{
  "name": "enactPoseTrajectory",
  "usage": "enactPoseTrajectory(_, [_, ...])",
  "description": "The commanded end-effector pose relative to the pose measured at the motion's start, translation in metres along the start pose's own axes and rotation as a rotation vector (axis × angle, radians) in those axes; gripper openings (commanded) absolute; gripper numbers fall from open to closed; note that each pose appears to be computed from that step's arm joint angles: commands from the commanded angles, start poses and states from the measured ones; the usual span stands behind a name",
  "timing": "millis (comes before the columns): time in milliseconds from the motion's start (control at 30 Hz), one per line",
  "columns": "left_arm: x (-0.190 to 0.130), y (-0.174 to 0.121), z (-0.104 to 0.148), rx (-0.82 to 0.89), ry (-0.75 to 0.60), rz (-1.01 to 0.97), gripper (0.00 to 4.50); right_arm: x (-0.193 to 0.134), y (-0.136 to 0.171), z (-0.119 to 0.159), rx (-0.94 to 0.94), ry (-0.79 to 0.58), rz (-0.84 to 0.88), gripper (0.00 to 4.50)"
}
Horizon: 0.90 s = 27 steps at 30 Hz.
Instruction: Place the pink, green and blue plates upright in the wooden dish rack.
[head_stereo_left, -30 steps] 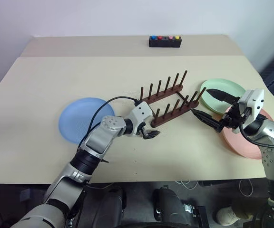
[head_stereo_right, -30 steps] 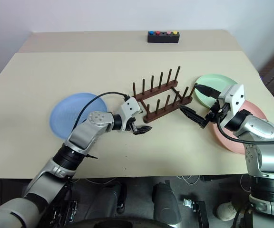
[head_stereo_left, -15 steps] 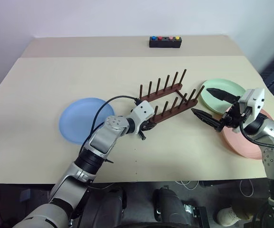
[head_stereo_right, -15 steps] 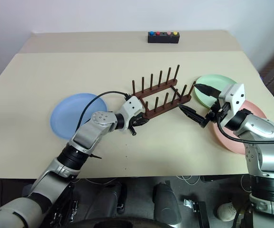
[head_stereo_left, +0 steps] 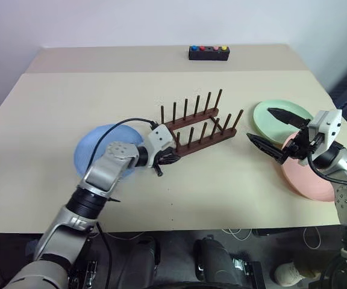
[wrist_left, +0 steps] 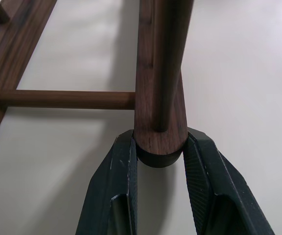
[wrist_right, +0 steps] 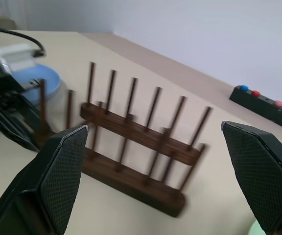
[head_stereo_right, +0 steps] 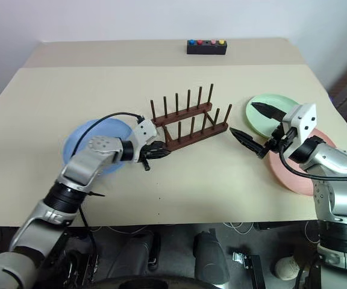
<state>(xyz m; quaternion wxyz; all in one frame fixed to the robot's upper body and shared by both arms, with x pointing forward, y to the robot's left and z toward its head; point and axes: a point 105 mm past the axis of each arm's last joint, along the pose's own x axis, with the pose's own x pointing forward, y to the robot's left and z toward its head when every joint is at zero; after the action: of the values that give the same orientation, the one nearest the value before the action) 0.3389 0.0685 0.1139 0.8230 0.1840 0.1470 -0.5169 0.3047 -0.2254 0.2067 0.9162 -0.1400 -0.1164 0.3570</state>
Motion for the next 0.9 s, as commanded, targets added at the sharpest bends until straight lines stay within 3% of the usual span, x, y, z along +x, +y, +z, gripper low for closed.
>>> enactPoseTrajectory(33, [-0.011, -0.007, 0.020, 0.134, -0.083, -0.079, 0.71, -0.002, -0.014, 0.018, -0.067, -0.054, -0.048, 4.50])
enactPoseTrajectory(200, [-0.016, -0.014, 0.018, 0.186, -0.107, -0.185, 0.71, 0.000, -0.022, 0.024, -0.095, -0.081, -0.084, 4.50])
enactPoseTrajectory(333, [-0.009, -0.004, 0.005, 0.272, -0.034, -0.178, 0.71, 0.002, -0.022, 0.026, -0.097, -0.087, -0.085, 4.50])
enactPoseTrajectory(467, [-0.004, -0.003, 0.015, 0.239, -0.104, -0.224, 0.71, 0.000, -0.022, 0.027, -0.090, -0.086, -0.090, 4.50])
enactPoseTrajectory(900, [0.013, 0.007, 0.017, 0.210, -0.120, -0.239, 0.71, 0.000, -0.019, 0.027, -0.096, -0.079, -0.087, 4.50])
